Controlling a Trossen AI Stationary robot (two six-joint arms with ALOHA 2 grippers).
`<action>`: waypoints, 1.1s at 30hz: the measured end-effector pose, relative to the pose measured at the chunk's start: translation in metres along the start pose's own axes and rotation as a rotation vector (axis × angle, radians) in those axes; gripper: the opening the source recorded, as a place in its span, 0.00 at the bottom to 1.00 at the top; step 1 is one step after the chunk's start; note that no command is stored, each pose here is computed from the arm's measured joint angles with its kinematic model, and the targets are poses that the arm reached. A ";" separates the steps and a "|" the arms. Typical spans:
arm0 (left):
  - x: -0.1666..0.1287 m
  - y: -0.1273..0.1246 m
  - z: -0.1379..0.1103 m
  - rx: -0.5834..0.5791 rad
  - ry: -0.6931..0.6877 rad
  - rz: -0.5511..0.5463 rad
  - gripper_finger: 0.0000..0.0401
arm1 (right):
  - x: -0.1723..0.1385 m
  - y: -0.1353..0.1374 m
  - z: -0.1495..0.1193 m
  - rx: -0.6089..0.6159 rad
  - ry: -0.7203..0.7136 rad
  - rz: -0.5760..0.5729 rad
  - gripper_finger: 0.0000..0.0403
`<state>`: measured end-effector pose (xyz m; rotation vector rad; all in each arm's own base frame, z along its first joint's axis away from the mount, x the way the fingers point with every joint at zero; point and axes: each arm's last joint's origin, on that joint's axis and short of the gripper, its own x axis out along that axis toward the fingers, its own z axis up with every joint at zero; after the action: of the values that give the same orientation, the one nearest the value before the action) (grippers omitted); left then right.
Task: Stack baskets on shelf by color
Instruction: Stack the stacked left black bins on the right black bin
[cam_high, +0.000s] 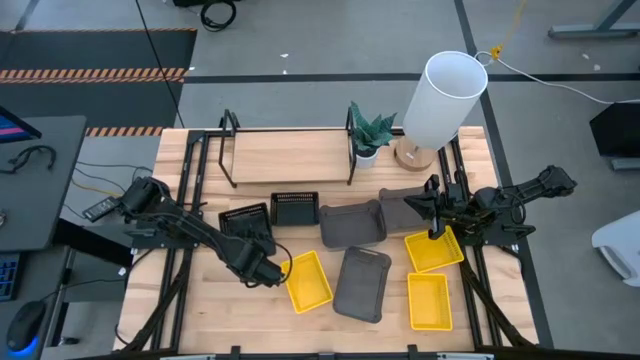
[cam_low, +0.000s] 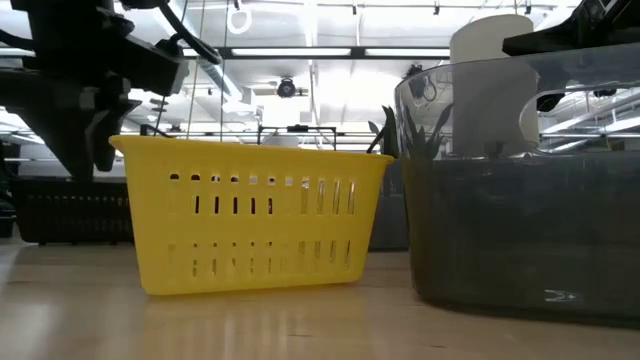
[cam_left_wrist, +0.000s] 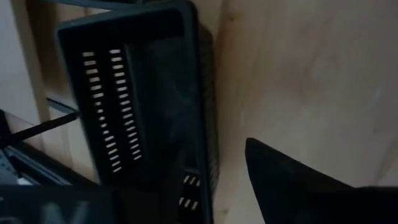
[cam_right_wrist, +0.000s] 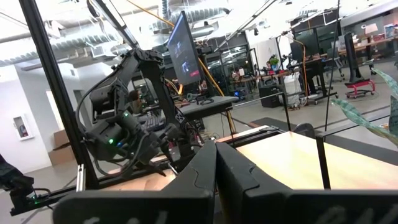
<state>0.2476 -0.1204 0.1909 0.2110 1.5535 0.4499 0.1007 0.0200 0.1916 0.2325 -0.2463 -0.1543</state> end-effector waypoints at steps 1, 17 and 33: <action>0.000 0.000 0.000 0.012 -0.004 -0.006 0.45 | 0.000 0.000 0.000 0.000 0.000 0.000 0.03; 0.027 0.021 -0.021 0.010 -0.082 -0.104 0.43 | 0.000 0.000 0.001 0.003 -0.005 0.001 0.03; 0.042 0.028 -0.026 0.069 -0.042 -0.145 0.04 | 0.000 0.000 0.001 0.003 -0.005 0.001 0.03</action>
<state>0.2164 -0.0815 0.1634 0.1586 1.5326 0.2761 0.1006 0.0200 0.1921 0.2349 -0.2518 -0.1537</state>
